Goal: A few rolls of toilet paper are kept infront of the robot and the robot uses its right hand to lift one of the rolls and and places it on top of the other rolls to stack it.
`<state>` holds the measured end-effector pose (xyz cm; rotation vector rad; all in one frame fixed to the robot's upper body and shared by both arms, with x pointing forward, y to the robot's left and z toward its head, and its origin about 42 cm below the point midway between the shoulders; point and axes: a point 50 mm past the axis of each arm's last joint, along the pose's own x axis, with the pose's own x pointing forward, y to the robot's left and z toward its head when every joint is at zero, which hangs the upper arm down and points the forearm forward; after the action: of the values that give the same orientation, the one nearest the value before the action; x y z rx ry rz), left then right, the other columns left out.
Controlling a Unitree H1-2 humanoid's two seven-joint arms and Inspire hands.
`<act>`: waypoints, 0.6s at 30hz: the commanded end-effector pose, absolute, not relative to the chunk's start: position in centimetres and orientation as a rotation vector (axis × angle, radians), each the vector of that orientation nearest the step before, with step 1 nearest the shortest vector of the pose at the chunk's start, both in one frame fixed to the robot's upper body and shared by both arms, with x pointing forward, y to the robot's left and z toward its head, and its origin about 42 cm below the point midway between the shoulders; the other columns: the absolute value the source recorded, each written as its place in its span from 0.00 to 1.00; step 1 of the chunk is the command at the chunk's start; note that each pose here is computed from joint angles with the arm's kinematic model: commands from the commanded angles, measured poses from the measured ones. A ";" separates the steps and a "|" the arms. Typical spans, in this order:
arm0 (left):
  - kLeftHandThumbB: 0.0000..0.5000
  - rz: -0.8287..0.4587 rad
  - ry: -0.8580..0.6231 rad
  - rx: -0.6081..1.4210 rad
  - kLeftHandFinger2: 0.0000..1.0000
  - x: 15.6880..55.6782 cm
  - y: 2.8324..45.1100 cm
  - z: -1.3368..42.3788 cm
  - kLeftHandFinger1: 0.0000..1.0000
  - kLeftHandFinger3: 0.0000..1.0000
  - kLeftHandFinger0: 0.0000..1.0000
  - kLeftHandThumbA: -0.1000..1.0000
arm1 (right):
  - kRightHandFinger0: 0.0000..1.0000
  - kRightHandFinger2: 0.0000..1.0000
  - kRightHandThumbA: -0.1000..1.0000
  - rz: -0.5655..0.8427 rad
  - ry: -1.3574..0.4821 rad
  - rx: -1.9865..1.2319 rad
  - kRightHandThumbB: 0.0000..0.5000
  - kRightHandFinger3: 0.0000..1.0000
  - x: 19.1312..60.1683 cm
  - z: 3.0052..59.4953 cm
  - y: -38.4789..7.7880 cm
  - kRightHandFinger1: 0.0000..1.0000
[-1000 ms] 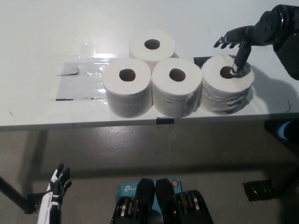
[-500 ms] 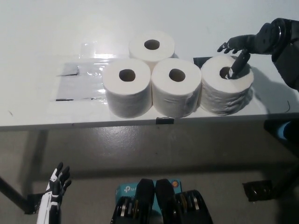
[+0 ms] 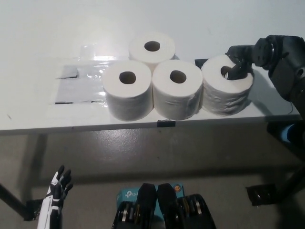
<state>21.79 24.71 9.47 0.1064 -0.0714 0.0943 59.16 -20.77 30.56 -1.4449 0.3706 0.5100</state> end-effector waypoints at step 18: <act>0.00 0.120 -0.127 0.107 1.00 21.5 25.5 10.4 1.00 1.00 1.00 1.00 | 0.38 0.62 0.05 0.331 0.236 -1.609 0.16 0.87 59.8 32.6 -22.1 0.55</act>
<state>21.74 24.94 9.50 0.0953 -0.0738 0.1030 59.33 -20.85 30.50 -1.5149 0.3064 0.4317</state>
